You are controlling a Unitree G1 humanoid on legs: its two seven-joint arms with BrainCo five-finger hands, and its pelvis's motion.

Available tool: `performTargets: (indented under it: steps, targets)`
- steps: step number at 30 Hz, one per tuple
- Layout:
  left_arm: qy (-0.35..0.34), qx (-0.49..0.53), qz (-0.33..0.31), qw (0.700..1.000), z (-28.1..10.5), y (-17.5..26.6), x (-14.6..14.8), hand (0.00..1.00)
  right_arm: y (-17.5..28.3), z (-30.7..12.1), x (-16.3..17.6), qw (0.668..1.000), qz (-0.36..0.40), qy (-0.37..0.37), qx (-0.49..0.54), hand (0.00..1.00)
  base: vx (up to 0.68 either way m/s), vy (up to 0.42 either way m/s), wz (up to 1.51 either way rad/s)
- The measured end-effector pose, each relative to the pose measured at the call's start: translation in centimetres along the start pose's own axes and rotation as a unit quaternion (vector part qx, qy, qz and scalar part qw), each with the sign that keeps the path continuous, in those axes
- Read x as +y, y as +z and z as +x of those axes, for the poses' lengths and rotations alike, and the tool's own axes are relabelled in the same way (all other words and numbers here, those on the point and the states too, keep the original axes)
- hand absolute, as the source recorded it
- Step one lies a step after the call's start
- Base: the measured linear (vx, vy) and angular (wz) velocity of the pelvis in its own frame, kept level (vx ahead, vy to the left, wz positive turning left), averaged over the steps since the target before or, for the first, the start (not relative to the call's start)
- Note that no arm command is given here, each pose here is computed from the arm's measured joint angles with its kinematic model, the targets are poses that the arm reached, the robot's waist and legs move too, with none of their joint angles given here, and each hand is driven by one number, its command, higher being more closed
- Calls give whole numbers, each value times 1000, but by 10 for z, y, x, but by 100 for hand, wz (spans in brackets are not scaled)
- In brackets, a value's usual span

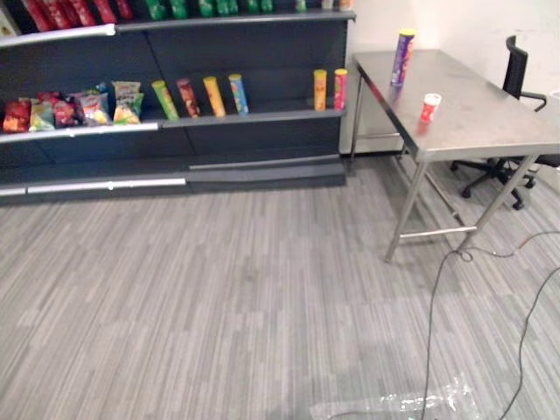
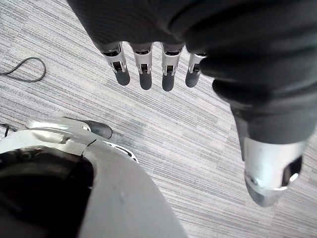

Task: Put the gum and the chips on the shelf.

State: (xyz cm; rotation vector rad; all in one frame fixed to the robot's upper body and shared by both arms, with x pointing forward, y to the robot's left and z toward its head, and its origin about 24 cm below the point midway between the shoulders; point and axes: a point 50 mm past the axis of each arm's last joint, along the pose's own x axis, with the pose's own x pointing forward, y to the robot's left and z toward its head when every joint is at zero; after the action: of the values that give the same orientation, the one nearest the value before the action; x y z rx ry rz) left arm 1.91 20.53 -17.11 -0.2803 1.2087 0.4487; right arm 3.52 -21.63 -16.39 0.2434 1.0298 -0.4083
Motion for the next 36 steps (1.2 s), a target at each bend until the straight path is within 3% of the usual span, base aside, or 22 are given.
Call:
performTargets:
  steps: [36]
  targets:
    - [16,-4,-3,1000,0,3,5,0,4,0,7,999,-25,-17,-28,0,-31,-19,0]
